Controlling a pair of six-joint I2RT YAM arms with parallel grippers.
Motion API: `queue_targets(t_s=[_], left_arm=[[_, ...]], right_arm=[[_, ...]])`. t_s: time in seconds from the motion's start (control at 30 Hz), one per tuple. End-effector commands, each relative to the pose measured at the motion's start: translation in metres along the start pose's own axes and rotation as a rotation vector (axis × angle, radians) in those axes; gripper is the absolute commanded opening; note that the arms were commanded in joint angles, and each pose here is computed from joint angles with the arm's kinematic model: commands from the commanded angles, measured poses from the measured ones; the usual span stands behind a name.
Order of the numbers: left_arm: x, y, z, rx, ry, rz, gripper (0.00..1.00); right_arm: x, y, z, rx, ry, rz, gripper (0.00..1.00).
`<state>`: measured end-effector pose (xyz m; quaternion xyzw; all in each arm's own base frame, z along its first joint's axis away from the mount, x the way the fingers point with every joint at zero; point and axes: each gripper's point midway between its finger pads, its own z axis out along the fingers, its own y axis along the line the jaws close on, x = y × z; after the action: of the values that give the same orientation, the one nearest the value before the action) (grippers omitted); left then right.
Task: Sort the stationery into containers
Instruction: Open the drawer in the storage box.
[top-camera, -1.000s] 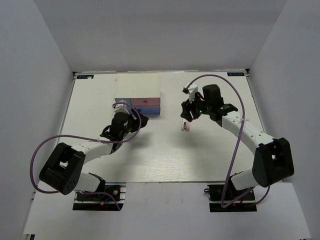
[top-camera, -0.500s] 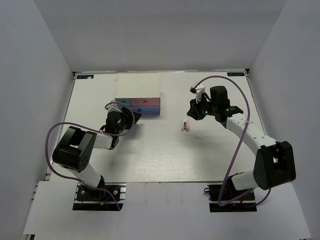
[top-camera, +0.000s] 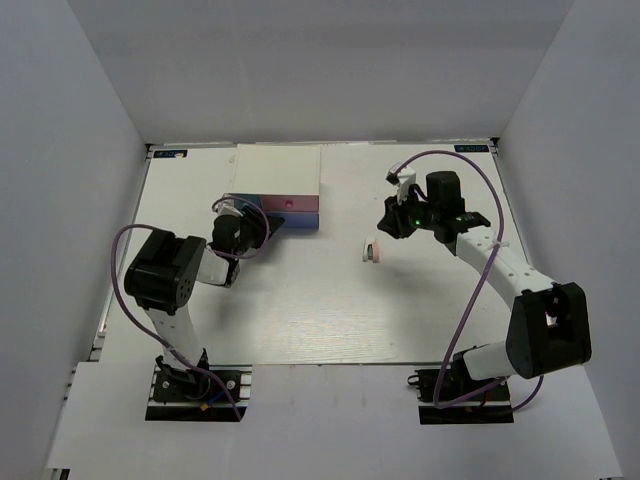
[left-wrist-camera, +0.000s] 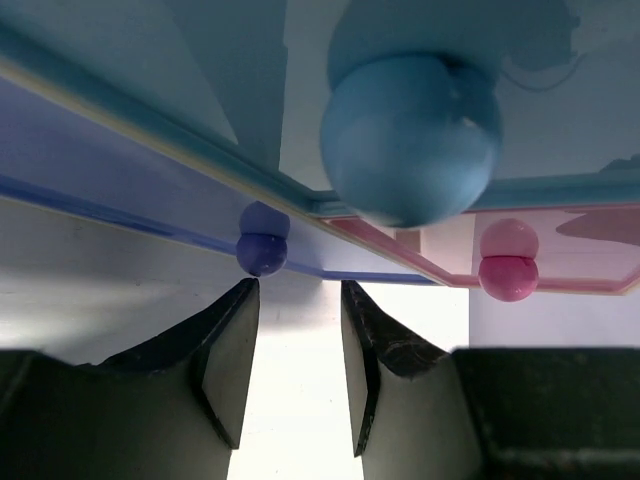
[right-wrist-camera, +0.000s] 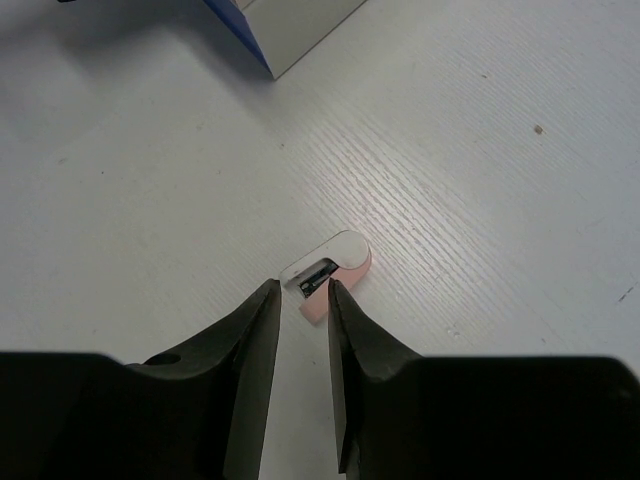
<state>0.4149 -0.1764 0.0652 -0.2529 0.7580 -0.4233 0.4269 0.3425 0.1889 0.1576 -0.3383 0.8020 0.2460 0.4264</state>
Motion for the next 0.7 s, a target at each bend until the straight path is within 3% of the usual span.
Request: queue_targets(t_s=[0.0, 0.47, 0.67], left_arm=[[-0.011, -0.018, 0.005, 0.063, -0.013, 0.0, 0.48], [-0.014, 0.006, 0.005, -0.065, -0.074, -0.001, 0.46], [-0.032, 0.011, 0.005, -0.121, -0.158, 0.011, 0.43]], right_arm=[[-0.013, -0.003, 0.0, -0.004, -0.043, -0.007, 0.32], [-0.017, -0.008, 0.005, -0.019, -0.043, 0.004, 0.32], [-0.016, -0.007, 0.006, -0.023, -0.038, 0.01, 0.32]])
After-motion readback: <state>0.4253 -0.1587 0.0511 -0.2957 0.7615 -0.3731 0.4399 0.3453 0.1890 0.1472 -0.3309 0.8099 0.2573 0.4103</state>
